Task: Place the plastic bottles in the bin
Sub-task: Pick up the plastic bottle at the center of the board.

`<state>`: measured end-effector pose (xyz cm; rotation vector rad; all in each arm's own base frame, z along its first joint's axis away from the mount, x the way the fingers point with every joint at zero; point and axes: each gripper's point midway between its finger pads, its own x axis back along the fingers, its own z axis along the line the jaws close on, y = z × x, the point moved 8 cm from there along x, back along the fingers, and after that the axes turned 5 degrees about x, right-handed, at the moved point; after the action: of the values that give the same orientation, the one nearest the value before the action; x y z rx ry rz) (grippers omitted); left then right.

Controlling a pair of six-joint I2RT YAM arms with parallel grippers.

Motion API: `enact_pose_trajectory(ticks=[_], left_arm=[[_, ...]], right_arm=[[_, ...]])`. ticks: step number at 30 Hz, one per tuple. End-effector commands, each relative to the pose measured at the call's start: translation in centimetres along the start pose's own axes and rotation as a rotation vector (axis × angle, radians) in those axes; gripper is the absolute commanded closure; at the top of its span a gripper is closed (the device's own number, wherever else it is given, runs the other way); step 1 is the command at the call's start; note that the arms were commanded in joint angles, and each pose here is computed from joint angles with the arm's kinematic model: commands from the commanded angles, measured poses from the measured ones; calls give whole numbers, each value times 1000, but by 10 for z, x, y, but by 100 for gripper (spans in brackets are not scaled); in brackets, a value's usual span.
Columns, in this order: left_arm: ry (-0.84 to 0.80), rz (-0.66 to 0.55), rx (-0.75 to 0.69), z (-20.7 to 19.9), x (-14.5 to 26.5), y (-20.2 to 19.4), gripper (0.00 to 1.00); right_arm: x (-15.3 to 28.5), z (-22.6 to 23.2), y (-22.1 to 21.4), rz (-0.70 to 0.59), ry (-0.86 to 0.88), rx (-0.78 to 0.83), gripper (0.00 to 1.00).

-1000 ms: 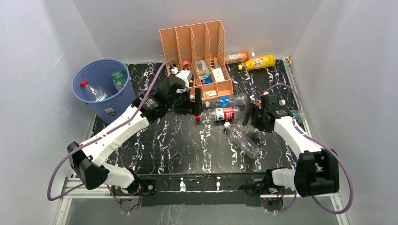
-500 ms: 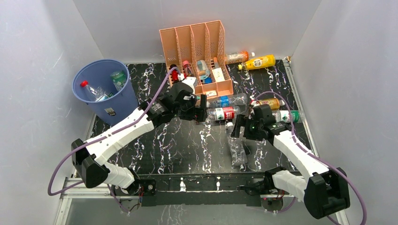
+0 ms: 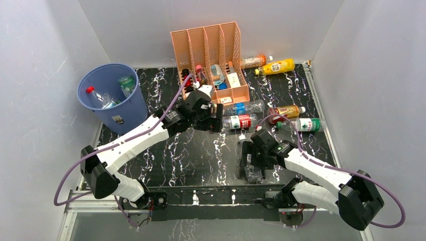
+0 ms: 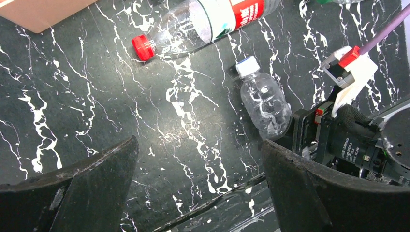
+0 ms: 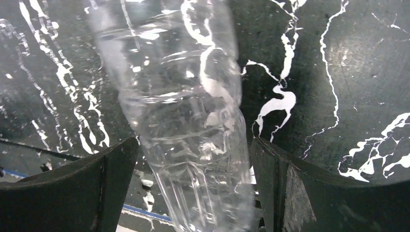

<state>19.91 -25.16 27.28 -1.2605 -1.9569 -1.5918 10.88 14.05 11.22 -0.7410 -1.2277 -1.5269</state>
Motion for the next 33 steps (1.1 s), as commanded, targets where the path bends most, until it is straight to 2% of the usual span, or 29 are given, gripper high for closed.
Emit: enact_pose_trajectory(ticks=[1, 5, 9, 12, 13, 18, 22, 33], left_arm=[[16, 15, -5, -3, -1, -4, 2], [24, 19, -5, -3, 0, -5, 2], [32, 28, -7, 0, 4, -7, 2], [-7, 42, 14, -1, 9, -12, 2], [-30, 47, 28, -2, 11, -14, 2], [-250, 71, 157, -25, 14, -20, 2], [-419, 32, 283, -42, 8, -19, 2], [-506, -73, 373, -49, 4, -9, 2]], right_arm=[[-7, 4, 7, -30, -36, -44, 2], [-13, 15, 17, -20, -36, -17, 5], [-8, 21, 19, -46, -18, 2, 38], [4, 26, 27, -97, 17, 16, 52], [10, 29, 31, -120, 31, 26, 54], [50, 52, 61, -268, 131, 69, 54], [80, 76, 83, -365, 265, 95, 52], [98, 109, 98, -378, 463, 124, 51]])
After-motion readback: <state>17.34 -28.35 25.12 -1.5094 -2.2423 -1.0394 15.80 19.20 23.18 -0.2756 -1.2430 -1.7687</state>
